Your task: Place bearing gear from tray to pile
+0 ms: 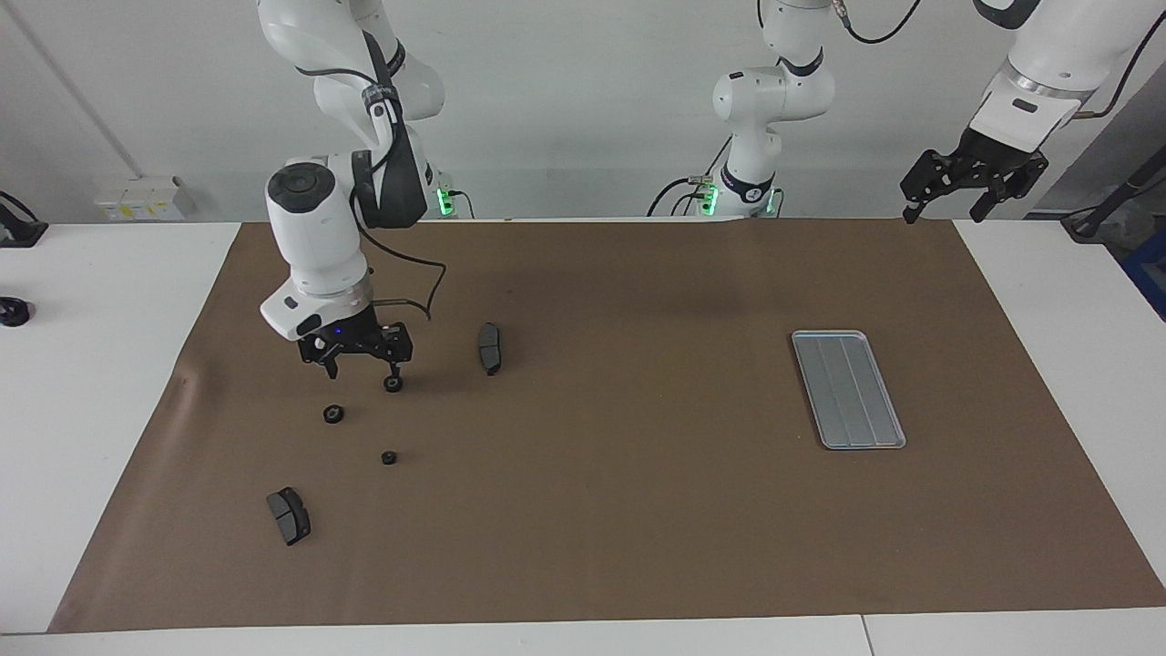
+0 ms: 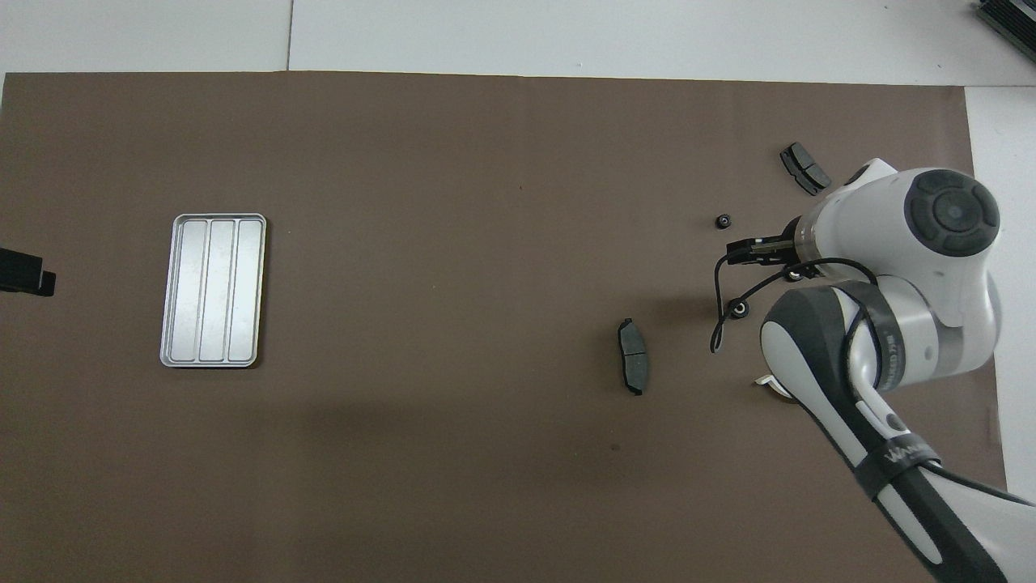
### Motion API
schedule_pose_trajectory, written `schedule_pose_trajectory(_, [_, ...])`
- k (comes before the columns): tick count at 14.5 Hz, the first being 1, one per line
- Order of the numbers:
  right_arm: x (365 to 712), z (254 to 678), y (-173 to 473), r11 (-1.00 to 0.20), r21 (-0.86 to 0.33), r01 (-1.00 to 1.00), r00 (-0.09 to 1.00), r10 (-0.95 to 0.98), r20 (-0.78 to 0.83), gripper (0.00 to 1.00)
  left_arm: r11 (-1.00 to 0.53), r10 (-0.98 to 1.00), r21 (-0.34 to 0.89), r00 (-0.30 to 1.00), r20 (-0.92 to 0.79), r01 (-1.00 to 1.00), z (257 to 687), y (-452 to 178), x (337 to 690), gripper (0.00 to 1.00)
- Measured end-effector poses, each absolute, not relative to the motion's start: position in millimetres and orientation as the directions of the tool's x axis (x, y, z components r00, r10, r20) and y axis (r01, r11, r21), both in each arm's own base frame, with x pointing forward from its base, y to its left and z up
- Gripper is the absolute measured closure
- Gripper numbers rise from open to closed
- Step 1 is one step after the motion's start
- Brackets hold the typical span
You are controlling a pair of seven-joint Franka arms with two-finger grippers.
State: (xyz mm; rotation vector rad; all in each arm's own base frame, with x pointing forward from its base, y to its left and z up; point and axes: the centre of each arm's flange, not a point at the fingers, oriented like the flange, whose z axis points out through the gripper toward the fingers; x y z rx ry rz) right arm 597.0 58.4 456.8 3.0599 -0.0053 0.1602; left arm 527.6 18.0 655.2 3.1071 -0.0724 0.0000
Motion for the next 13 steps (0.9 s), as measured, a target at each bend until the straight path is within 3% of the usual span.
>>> schedule_pose_trajectory(9, [555,621,10,-0.99,0.048,-0.135,0.989,-0.132,0.067,0.0,-0.999,-0.037,0.034,0.999,0.004,-0.037,656,24,527,0.0])
schedule_pose_trajectory(13, [547,629,-5,-0.987,0.05,-0.155,0.988,-0.155,0.012,0.0,-0.998,-0.066,0.012,0.998,0.002,-0.066,656,10,528,0.0])
